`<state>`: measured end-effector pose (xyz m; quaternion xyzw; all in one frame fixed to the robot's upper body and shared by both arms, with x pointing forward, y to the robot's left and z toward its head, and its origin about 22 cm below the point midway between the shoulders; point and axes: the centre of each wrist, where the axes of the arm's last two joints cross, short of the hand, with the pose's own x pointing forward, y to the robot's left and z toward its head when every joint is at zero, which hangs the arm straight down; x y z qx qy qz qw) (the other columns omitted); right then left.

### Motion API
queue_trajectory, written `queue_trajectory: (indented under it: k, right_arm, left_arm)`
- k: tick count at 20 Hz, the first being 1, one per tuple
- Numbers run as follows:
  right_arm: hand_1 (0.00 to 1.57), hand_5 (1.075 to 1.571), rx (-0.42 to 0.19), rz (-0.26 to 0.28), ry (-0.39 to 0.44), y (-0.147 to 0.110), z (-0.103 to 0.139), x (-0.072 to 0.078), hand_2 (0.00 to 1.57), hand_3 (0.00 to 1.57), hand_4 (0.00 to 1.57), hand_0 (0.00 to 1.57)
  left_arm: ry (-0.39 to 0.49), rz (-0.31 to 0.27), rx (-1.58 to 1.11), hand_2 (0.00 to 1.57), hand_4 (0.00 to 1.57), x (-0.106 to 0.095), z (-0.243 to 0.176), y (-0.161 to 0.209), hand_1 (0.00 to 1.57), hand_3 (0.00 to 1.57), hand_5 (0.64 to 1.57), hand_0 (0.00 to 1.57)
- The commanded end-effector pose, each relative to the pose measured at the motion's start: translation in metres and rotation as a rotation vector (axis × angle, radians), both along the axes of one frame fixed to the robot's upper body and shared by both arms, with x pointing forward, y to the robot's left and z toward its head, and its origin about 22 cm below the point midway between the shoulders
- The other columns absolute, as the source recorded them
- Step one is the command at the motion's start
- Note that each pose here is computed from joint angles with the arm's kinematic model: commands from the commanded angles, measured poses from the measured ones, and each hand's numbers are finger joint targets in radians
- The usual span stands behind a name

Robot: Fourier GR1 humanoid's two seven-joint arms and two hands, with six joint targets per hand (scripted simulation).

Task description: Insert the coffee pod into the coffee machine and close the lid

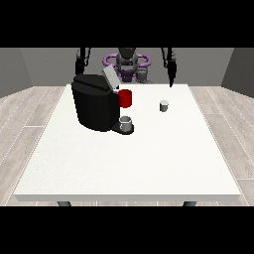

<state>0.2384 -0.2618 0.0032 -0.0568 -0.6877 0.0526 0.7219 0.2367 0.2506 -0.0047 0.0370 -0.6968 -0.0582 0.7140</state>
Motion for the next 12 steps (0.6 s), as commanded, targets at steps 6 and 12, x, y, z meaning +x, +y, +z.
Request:
queue_trajectory:
  k: [6, 12]
  right_arm:
    - [0.00, 1.571, 0.064, -0.026, 0.046, -0.012, -0.015, -0.008, 0.00, 0.00, 0.13, 0.00]
    - [0.00, 1.571, 0.132, -0.128, -0.161, 0.016, -0.009, -0.003, 0.00, 0.00, 0.14, 0.00]
  left_arm:
    - [-0.144, -0.098, -0.033, 0.00, 0.21, -0.009, 0.007, 0.018, 0.00, 0.00, 1.571, 0.00]
    - [-0.082, -0.035, 0.200, 0.00, 0.00, 0.023, 0.025, 0.057, 0.00, 0.00, 1.571, 0.00]
